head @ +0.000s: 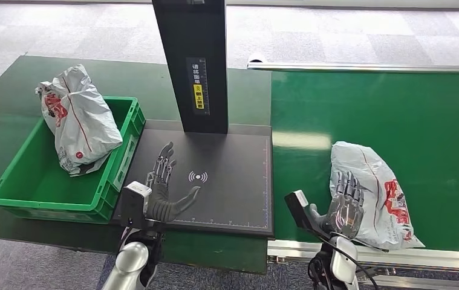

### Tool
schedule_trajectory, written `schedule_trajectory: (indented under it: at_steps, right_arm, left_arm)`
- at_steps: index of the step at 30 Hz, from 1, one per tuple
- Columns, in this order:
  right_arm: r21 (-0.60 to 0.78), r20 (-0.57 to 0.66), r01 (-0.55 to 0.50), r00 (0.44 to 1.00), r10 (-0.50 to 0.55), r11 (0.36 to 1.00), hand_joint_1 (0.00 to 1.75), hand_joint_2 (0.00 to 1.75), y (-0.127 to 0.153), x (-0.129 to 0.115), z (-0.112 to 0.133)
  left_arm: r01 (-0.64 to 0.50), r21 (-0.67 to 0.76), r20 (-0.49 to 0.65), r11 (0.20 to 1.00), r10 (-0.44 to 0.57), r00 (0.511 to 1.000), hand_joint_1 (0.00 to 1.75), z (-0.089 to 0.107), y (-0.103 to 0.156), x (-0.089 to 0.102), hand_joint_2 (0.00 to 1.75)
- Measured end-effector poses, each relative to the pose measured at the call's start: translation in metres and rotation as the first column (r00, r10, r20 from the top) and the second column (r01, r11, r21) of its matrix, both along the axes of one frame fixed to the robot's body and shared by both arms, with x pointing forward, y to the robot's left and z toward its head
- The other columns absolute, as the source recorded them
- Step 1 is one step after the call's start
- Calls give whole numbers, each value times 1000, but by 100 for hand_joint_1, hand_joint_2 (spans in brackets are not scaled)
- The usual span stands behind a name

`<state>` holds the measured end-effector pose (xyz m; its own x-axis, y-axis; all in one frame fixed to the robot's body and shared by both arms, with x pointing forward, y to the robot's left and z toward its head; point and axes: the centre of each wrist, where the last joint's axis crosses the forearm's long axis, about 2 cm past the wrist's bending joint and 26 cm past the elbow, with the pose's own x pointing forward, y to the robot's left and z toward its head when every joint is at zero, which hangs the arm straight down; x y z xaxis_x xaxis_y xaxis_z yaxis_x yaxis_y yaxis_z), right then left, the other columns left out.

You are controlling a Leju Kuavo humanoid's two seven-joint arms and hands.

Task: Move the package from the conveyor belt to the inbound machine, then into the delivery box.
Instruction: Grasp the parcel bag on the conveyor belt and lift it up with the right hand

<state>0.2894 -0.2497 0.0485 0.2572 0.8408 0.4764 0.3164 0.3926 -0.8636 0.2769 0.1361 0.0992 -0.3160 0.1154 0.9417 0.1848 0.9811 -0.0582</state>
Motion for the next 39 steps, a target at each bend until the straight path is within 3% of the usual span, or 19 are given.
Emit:
schedule_trajectory:
  at_steps: [4,11,18,26,27,31,39]
  right_arm:
    - [90,-51,70,997,-65,994,0,175,-9,-3,-6]
    - [155,-142,113,986,-91,981,0,175,-13,-7,-14]
    - [260,-258,142,963,-73,955,0,175,-14,-10,-22]
    - [278,-284,147,957,-65,949,0,175,-15,-12,-25]
    - [279,-287,146,956,-63,949,5,175,-15,-12,-25]
    - [279,-314,141,948,-49,950,173,175,-14,-10,-26]
    - [232,-269,110,962,-45,966,175,175,-11,-6,-18]
  left_arm:
    - [2,0,-6,1000,-2,1000,0,-1,-1,0,175]
    - [3,11,-22,1000,-3,1000,0,-5,0,-1,175]
    - [-1,18,-39,1000,2,999,0,-10,1,-3,175]
    - [-3,20,-50,1000,4,999,0,-13,2,-3,175]
    - [-3,21,-50,1000,4,999,0,-13,2,-3,175]
    - [-4,22,-55,1000,5,998,0,-14,2,-3,175]
    - [-7,23,-60,1000,9,998,0,-15,2,-3,175]
